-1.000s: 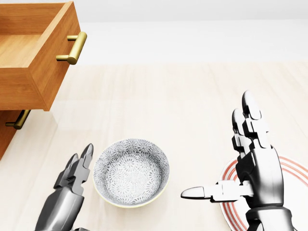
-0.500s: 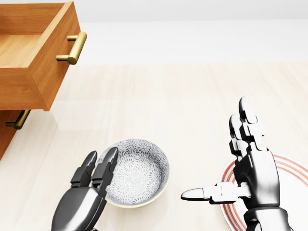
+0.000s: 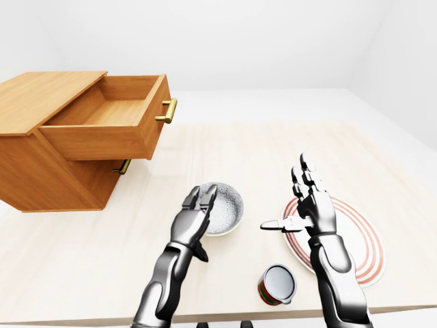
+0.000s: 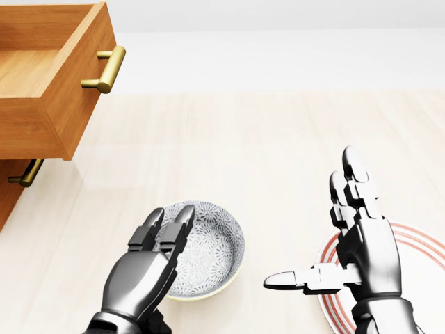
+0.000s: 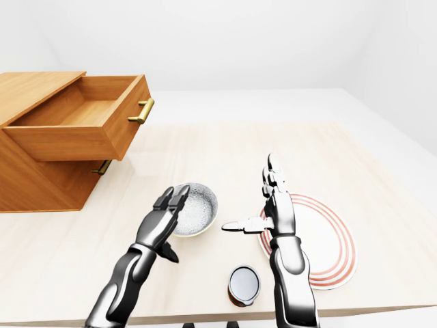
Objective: Put the bowl on top of the cabinet.
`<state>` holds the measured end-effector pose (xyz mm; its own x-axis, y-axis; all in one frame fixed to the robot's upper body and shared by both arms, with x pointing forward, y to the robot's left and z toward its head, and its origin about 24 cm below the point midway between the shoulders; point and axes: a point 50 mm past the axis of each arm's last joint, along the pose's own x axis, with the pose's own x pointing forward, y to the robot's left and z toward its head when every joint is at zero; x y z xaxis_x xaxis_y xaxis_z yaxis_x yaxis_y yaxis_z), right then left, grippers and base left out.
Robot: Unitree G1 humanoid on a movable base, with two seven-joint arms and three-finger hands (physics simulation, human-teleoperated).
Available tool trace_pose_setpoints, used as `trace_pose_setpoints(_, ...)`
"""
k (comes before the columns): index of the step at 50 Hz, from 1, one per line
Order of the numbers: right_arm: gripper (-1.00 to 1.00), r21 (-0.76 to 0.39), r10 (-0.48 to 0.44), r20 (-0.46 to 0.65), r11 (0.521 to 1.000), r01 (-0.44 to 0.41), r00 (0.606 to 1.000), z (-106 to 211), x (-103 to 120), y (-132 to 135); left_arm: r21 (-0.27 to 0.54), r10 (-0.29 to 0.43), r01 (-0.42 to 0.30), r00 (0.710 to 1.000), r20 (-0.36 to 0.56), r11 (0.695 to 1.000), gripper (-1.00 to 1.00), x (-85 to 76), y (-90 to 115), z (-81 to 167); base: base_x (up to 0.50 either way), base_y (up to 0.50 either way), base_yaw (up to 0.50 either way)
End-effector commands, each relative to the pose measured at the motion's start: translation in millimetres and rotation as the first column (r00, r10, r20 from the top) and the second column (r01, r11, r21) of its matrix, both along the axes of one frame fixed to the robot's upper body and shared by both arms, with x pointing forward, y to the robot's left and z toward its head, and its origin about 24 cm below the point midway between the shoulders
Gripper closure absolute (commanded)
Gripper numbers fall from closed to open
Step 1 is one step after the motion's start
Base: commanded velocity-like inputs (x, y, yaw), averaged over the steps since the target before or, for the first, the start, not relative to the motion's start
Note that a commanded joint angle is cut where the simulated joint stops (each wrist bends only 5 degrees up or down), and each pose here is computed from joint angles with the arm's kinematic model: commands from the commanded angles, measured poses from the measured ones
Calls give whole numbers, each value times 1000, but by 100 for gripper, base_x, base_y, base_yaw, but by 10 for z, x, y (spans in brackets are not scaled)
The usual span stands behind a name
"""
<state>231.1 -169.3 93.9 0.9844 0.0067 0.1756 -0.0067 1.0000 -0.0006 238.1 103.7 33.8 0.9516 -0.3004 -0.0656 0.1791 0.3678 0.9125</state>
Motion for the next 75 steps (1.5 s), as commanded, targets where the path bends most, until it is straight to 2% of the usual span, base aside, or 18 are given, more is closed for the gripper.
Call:
trace_pose_setpoints(1,-100,7,-1,-15,1000,1,1000,-37,11,-8,26,-2,3,999,-38,1000,-100,137,-27,-103,0,0,0)
trace_pose_setpoints(8,-100,11,-1,-27,1000,2,1000,-63,8,-9,49,18,-15,998,-59,999,-100,237,-5,-213,0,0,0)
trace_pose_setpoints(12,-100,15,-3,-34,1000,3,999,-82,12,-15,50,12,-8,997,-76,999,-100,206,-29,-262,0,0,0)
trace_pose_setpoints(24,-100,21,-4,-52,1000,5,999,-124,13,-16,65,16,-11,997,-79,998,-100,261,-38,-305,0,0,0)
trace_pose_setpoints(25,-100,23,-5,-55,1000,6,998,-130,15,-18,60,18,-13,997,-79,998,-8,272,-38,-303,0,0,0)
trace_pose_setpoints(26,-100,23,-5,-57,1000,7,998,-136,16,-20,54,23,-19,996,-84,998,50,283,-35,-321,0,0,0)
trace_pose_setpoints(27,-100,24,-7,-59,1000,8,998,-140,18,-22,57,22,-17,995,-95,998,94,283,-29,-341,0,0,0)
trace_pose_setpoints(35,-100,29,-8,-48,1000,10,999,-116,16,-24,83,34,-25,994,-105,996,94,325,-28,-438,0,0,0)
trace_pose_setpoints(49,-100,33,-11,-36,999,12,999,-88,8,-23,72,32,-25,995,-94,997,93,346,-31,-382,0,0,0)
trace_pose_setpoints(53,-100,31,-11,-19,999,12,1000,-49,1,-14,44,22,-21,999,-28,999,94,383,-8,-117,0,0,0)
trace_pose_setpoints(58,-100,27,-7,4,1000,7,1000,7,-7,-2,-5,-10,11,996,88,1000,94,414,9,388,0,0,0)
trace_pose_setpoints(60,-100,26,-8,5,1000,8,1000,8,-9,-10,-10,-22,24,993,113,1000,94,426,12,515,0,0,0)
trace_pose_setpoints(67,-100,35,-3,-27,999,4,1000,-68,-1,-3,6,-36,35,976,216,999,94,380,54,855,0,0,0)
trace_pose_setpoints(68,-100,36,-1,-25,999,2,1000,-64,0,2,-2,-50,53,961,272,999,93,359,73,1083,0,0,0)
trace_pose_setpoints(69,-100,36,0,-22,999,1,1000,-57,-1,4,-14,-59,66,954,295,998,94,350,76,1183,0,0,0)
trace_pose_setpoints(73,-100,36,0,-22,999,1,1000,-57,-2,4,-14,-60,67,953,297,998,94,349,76,1189,0,0,0)
trace_pose_setpoints(74,-100,37,-1,-13,999,2,1000,-36,-9,0,-15,-147,164,921,360,986,94,308,79,1638,0,0,0)
trace_pose_setpoints(75,-100,37,-2,-18,999,2,1000,-47,-11,-2,2,-167,180,906,390,984,95,292,83,1759,0,0,0)
